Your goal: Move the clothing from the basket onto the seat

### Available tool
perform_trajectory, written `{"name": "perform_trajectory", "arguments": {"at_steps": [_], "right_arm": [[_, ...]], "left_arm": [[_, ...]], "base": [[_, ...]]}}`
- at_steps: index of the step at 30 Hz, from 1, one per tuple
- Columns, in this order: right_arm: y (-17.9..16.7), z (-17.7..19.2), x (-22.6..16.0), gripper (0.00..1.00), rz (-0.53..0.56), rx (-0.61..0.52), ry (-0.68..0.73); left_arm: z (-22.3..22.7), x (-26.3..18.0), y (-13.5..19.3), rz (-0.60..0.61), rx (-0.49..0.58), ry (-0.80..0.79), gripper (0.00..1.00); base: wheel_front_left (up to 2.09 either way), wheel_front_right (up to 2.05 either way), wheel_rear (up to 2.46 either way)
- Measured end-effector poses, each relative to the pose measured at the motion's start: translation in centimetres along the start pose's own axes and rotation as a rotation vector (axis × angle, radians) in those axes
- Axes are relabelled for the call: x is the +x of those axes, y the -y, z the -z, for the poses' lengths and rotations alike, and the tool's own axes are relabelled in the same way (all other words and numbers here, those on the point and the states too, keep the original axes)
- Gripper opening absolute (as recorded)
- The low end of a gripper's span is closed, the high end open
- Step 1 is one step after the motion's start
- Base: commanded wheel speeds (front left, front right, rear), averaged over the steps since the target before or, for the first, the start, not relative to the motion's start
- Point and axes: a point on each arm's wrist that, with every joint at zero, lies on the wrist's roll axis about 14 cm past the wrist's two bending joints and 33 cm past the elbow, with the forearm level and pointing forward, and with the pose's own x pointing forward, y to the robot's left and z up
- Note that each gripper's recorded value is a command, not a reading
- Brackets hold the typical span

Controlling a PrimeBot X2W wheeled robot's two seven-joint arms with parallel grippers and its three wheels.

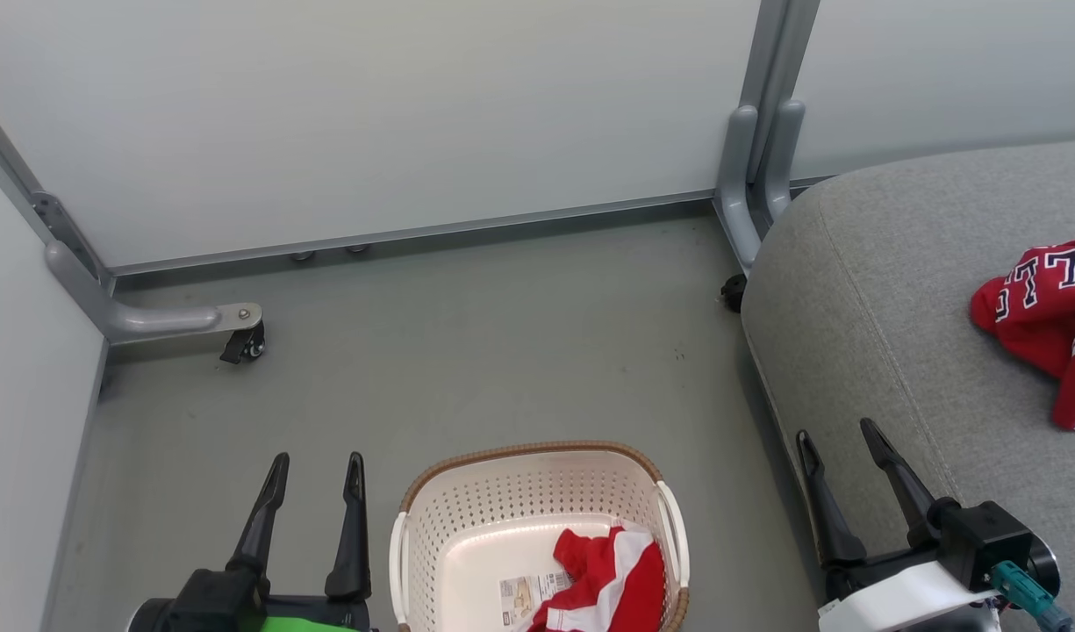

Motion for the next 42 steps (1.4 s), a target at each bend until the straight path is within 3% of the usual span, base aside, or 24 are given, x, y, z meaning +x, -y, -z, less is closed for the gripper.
{"name": "perform_trajectory", "arguments": {"at_steps": [6,11,19,26,32,37,42], "right_arm": [[0.2,0.4,-0.1,1.0,0.007,0.003,-0.013],[0.9,1.5,-0.1,1.0,0.029,0.007,-0.047],[3.7,0.3,4.4,1.0,0.056,-0.043,0.01],[7.0,3.6,7.6,1.0,0.107,-0.077,-0.046],[8.5,7.7,9.2,1.0,0.121,-0.087,-0.122],[8.9,11.0,10.2,1.0,0.117,-0.086,-0.174],[9.4,14.1,10.8,1.0,0.127,-0.074,-0.219]], "left_arm": [[0.5,0.1,0.0,0.005,0.01,-0.017,1.0],[4.1,0.2,1.9,0.086,0.016,-0.129,1.0],[6.5,6.5,5.5,0.246,0.006,-0.175,1.0],[16.6,8.4,9.4,0.471,0.057,-0.462,1.0],[25.2,7.2,10.2,0.644,0.145,-0.76,1.0],[29.9,6.5,11.4,0.732,0.127,-0.927,1.0],[34.5,6.0,10.4,0.76,0.127,-1.075,1.0]], "base": [[0.0,0.0,0.0],[0.0,0.0,0.0],[0.0,0.0,0.0],[0.0,0.0,0.0],[0.0,0.0,0.0],[0.0,0.0,0.0],[0.0,0.0,0.0]]}}
